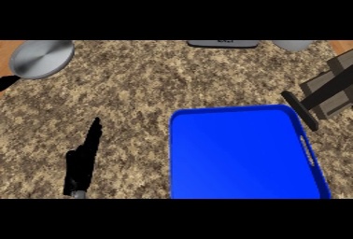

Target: Pick the lemon from the tray and place it in the tiered basket

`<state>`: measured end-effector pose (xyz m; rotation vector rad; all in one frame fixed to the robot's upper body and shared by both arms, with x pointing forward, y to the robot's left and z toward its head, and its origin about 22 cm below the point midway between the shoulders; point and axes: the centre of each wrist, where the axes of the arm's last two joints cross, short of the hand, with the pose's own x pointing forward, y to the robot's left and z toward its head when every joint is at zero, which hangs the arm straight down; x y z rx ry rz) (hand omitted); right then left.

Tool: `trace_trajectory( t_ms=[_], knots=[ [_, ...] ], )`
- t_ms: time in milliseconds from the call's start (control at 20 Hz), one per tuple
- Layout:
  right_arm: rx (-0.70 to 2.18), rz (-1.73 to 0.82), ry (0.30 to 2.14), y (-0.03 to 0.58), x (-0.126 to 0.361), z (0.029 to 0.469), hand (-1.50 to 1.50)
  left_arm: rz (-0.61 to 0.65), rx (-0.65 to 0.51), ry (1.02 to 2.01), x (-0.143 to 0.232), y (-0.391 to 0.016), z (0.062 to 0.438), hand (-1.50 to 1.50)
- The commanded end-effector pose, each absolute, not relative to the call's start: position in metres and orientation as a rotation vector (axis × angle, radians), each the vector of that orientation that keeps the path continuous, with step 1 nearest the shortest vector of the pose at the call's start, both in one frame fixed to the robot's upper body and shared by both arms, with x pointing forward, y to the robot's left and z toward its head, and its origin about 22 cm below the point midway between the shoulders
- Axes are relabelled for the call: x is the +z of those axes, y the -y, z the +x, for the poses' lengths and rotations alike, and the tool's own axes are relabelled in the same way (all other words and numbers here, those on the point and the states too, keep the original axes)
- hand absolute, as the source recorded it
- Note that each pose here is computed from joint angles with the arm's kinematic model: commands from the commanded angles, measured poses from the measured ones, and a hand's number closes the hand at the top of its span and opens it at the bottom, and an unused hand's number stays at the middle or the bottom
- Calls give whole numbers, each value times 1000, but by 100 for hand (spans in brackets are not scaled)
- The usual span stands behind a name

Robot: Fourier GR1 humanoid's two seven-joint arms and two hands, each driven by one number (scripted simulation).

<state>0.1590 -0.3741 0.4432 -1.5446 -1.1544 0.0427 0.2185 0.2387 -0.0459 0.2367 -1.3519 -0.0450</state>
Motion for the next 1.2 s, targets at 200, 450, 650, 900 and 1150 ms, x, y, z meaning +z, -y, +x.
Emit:
trace_trajectory(
  t_ms=[200, 450, 650, 900, 1150],
  knots=[
    [-109, -1526, 929, 401, 474, 186, 150, 214, -83, 1320, -47, -240, 220, 0],
    [-47, -1473, 949, 418, 450, 227, 150, 219, -82, 1333, -42, -230, 231, 0],
    [11, -1472, 946, 420, 438, 250, 150, 220, -86, 1318, -72, -247, 205, 0],
    [42, -1449, 916, 421, 420, 290, 150, 227, -69, 1330, -44, -238, 233, 0],
    [2, -1429, 854, 416, 405, 320, 150, 246, -68, 1330, -45, -226, 224, 0]
  ],
)
